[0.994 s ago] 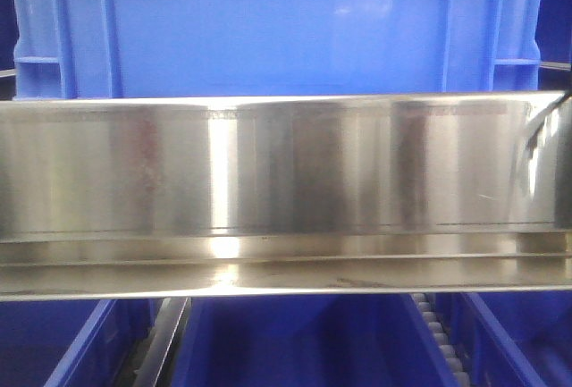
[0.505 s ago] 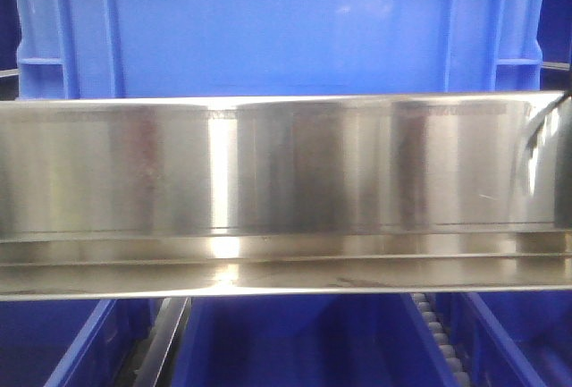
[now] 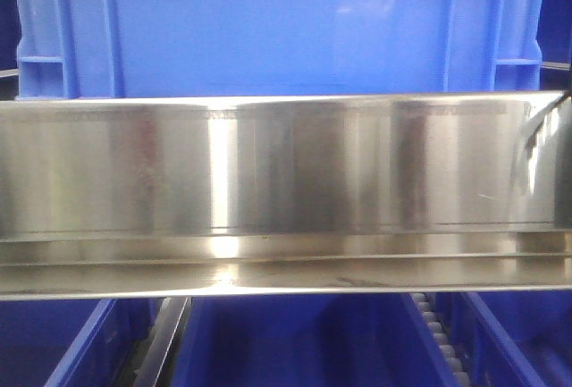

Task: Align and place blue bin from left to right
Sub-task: 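Lift and pull the held blue bin out of the shelf slot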

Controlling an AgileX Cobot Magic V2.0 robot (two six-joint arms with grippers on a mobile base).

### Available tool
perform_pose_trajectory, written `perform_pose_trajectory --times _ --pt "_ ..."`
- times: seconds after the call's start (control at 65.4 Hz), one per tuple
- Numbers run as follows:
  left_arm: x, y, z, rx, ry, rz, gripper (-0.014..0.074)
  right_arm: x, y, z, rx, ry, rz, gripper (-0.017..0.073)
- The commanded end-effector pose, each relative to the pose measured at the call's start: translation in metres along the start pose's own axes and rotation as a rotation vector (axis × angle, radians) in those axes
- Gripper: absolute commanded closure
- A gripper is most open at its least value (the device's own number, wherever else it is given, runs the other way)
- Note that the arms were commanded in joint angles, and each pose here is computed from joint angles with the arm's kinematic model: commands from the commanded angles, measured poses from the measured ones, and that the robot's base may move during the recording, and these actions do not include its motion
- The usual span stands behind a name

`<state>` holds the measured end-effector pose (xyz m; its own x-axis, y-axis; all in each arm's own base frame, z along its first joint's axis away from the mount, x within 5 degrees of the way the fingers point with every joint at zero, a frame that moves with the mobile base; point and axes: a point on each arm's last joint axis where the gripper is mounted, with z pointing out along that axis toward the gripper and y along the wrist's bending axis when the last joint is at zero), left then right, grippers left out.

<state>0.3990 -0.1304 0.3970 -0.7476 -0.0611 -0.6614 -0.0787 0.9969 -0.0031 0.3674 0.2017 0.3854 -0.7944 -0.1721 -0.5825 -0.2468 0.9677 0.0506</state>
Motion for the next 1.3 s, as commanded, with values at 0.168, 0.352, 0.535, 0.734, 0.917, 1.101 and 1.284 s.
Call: perform_pose_trajectory --times 0.168,0.352,0.535,0.734,0.917,1.101,1.284 --pt "-0.006 0.006 -0.023 0.019 -0.052 -0.045 0.0704 -0.007 -0.001 -0.034 -0.005 -0.098 0.065 0.0631" --pt "-0.006 0.010 -0.058 0.047 -0.093 -0.054 0.0704 -0.004 0.001 -0.069 0.015 -0.158 0.064 0.0631" --pt "-0.003 0.009 -0.095 0.058 -0.161 -0.065 0.0704 0.003 0.011 -0.107 -0.009 -0.237 0.065 0.0631" --pt "0.007 0.012 -0.127 0.081 -0.203 -0.063 0.0704 0.018 0.015 -0.141 -0.007 -0.300 0.088 0.0631" --pt "0.039 0.020 -0.147 0.070 -0.187 -0.101 0.0704 0.049 0.016 -0.164 -0.007 -0.305 0.078 0.0631" --pt "0.069 0.027 -0.174 0.062 -0.238 -0.100 0.0704 0.083 0.019 -0.185 -0.002 -0.347 0.078 0.0631" --pt "0.084 0.019 -0.192 0.110 -0.269 -0.052 0.0704 0.110 0.024 -0.200 -0.049 -0.365 0.061 0.0631"
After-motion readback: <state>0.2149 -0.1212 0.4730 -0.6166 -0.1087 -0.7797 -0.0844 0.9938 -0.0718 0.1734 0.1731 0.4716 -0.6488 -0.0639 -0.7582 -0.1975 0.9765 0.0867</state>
